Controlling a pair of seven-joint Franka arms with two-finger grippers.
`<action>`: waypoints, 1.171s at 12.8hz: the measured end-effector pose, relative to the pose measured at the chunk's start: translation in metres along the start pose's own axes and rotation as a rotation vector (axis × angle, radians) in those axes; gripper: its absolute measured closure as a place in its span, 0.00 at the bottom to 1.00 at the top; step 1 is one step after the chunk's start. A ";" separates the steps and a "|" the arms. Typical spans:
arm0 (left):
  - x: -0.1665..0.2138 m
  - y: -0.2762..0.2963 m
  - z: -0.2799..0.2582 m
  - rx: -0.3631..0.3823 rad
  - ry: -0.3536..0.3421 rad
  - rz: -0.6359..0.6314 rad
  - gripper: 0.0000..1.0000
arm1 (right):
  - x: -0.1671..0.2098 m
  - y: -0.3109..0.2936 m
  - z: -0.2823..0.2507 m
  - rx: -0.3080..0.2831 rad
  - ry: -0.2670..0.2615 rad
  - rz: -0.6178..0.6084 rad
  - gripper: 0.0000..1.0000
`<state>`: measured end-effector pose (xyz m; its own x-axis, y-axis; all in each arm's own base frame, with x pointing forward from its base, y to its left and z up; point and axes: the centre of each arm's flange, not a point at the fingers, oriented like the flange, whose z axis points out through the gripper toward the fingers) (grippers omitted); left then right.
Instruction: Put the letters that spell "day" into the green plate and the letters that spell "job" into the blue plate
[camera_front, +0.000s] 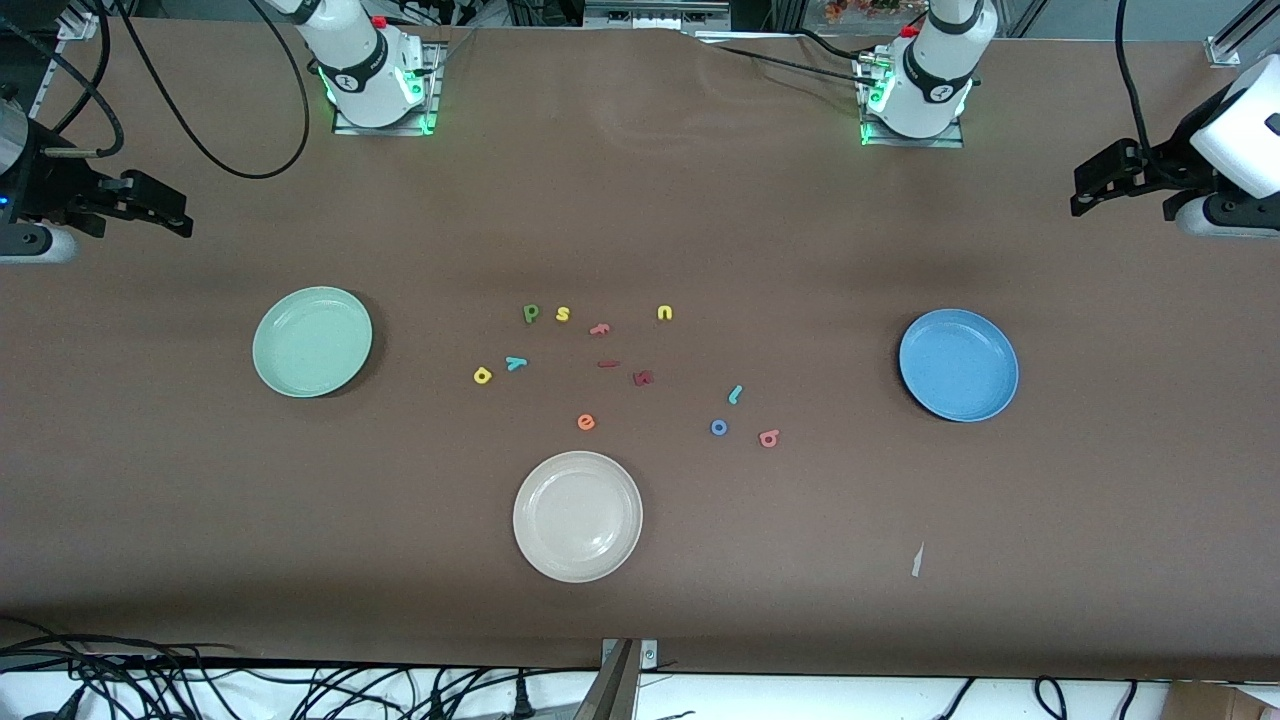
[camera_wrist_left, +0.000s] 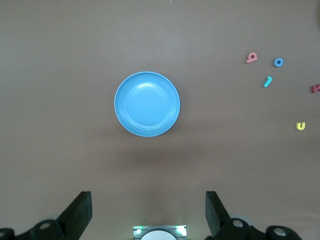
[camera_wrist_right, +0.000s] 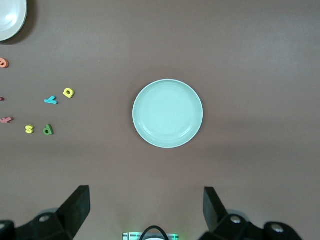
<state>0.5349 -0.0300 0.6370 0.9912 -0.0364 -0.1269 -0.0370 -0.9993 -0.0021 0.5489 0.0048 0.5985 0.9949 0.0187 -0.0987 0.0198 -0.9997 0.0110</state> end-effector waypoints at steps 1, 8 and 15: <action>-0.001 0.000 0.001 0.000 -0.006 -0.001 0.00 | 0.000 0.000 0.000 0.000 0.000 0.000 0.00; -0.001 -0.004 0.003 -0.002 -0.016 -0.006 0.00 | 0.000 0.000 0.000 0.000 -0.001 0.000 0.00; -0.001 -0.003 0.002 -0.004 -0.012 -0.005 0.00 | -0.004 -0.001 0.000 0.000 -0.022 -0.001 0.00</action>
<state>0.5340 -0.0269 0.6348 0.9898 -0.0315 -0.1390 -0.0317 -0.9995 0.0008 0.5449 0.0061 0.5987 0.9925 0.0196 -0.1208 0.0210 -0.9997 0.0107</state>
